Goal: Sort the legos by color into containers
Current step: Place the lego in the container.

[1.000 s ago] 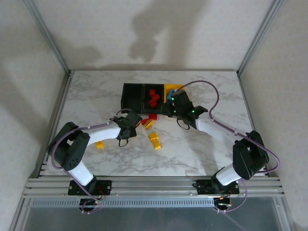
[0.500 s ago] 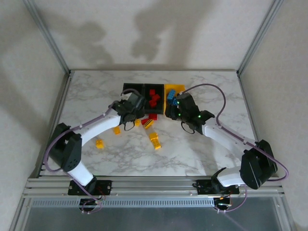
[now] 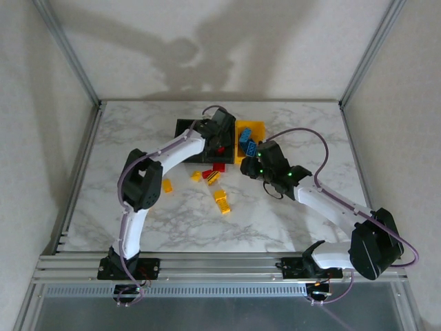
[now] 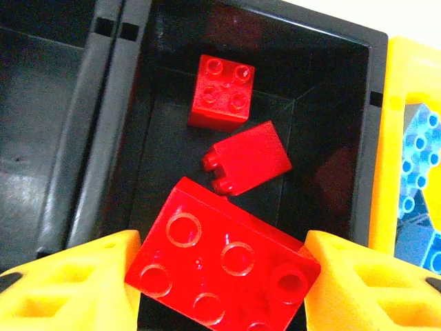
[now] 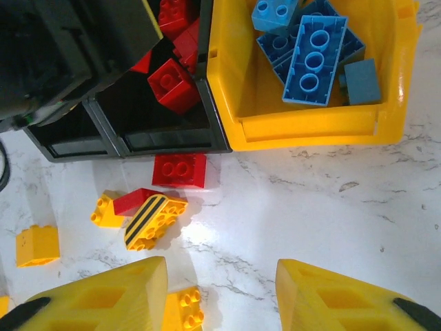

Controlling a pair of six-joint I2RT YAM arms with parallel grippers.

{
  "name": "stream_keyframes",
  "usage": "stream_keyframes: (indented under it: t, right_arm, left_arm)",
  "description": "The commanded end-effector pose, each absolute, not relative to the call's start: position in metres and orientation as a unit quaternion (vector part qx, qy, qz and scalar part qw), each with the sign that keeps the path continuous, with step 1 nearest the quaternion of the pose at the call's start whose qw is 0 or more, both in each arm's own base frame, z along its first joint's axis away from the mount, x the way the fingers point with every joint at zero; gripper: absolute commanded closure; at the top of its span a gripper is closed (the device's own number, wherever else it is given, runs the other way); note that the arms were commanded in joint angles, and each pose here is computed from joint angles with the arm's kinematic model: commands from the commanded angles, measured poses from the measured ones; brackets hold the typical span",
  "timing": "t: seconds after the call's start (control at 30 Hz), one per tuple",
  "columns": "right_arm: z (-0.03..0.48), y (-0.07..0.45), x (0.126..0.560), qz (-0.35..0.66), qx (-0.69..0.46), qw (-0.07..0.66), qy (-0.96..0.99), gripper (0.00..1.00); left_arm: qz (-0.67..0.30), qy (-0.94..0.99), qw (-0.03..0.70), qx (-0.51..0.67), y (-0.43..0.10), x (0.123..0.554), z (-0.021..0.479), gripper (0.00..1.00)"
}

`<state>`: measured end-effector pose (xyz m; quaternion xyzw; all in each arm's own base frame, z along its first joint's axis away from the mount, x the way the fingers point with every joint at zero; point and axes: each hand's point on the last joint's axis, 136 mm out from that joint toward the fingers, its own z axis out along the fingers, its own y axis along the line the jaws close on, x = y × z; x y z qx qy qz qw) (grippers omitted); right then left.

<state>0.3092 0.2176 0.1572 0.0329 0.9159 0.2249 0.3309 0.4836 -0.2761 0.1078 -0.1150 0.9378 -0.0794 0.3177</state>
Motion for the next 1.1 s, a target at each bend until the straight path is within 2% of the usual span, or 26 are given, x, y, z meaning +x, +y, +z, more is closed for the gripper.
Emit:
stream_keyframes:
  t: [0.0, 0.1, 0.3, 0.5, 0.8, 1.07]
  right_arm:
    - [0.156, 0.212, 0.309, 0.223, 0.046, 0.333, 0.915, 0.55]
    - [0.155, 0.214, 0.309, 0.226, 0.045, 0.332, 0.915, 0.54]
    - [0.146, 0.225, 0.311, 0.239, 0.033, 0.320, 0.916, 0.51]
    - [0.137, 0.242, 0.318, 0.251, 0.019, 0.310, 0.917, 0.50]
    - [0.103, 0.273, 0.347, 0.246, 0.018, 0.288, 0.925, 0.50]
    - [0.070, 0.290, 0.365, 0.213, 0.031, 0.258, 0.942, 0.50]
  left_arm:
    - [-0.059, 0.944, 0.307, -0.105, -0.269, 0.493, 0.103, 0.43]
    - [-0.056, 0.944, 0.309, -0.105, -0.269, 0.499, 0.101, 0.35]
    - [-0.070, 0.940, 0.317, -0.102, -0.273, 0.499, 0.115, 0.26]
    - [-0.103, 0.933, 0.330, -0.105, -0.270, 0.480, 0.144, 0.27]
    - [-0.154, 0.913, 0.359, -0.119, -0.236, 0.416, 0.189, 0.26]
    - [-0.134, 0.913, 0.357, -0.148, -0.189, 0.363, 0.178, 0.25]
